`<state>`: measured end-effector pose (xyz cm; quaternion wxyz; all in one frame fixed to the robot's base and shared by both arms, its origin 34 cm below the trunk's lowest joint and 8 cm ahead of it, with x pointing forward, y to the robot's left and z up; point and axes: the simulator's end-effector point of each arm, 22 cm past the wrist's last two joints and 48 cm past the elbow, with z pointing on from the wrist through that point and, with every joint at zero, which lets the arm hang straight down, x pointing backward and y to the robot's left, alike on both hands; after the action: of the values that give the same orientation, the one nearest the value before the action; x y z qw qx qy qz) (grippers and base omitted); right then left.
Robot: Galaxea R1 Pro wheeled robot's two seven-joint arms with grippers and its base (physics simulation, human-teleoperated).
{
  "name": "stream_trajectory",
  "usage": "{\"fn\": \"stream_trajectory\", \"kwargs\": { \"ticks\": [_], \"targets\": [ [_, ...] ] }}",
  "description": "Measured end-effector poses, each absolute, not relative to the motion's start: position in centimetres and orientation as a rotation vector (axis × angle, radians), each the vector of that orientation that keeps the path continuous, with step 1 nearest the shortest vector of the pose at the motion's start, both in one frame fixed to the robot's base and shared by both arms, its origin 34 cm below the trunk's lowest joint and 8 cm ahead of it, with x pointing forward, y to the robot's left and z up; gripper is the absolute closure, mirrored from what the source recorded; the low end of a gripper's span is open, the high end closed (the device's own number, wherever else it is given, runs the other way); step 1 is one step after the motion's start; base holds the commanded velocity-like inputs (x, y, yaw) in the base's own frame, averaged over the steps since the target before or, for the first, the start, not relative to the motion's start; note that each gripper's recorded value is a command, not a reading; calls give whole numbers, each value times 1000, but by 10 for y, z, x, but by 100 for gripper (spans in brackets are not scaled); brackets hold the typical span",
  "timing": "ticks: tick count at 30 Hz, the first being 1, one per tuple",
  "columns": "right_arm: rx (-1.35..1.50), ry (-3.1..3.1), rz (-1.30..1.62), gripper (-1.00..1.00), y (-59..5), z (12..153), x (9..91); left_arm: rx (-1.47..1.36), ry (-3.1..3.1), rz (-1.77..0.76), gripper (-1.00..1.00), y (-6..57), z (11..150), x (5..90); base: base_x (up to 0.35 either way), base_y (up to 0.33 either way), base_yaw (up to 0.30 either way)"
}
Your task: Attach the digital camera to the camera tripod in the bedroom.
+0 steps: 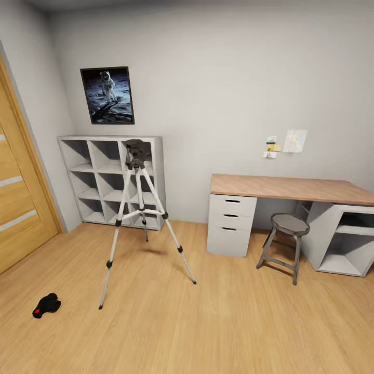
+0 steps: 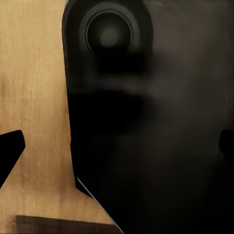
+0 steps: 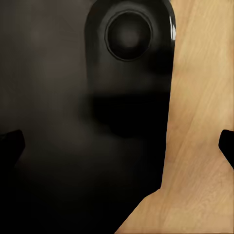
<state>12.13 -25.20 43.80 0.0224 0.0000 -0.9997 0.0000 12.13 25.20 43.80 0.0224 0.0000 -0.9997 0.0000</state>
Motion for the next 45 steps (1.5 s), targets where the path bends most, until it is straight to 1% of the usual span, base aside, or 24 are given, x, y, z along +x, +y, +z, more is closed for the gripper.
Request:
{"fn": "stream_trajectory", "kwargs": {
  "ticks": [28,34,45],
  "targets": [
    [37,-3082,2,-100,-255,438,116,-24,-3120,-9,-100,258,438,131,0,0,3],
    [40,-3082,2,-100,-255,438,116,-24,-3120,-9,-100,258,438,131,0,0,185],
    [36,-3083,4,-100,-255,438,116,-24,-3119,-9,-100,258,438,130,0,0,260]
  ]
}}
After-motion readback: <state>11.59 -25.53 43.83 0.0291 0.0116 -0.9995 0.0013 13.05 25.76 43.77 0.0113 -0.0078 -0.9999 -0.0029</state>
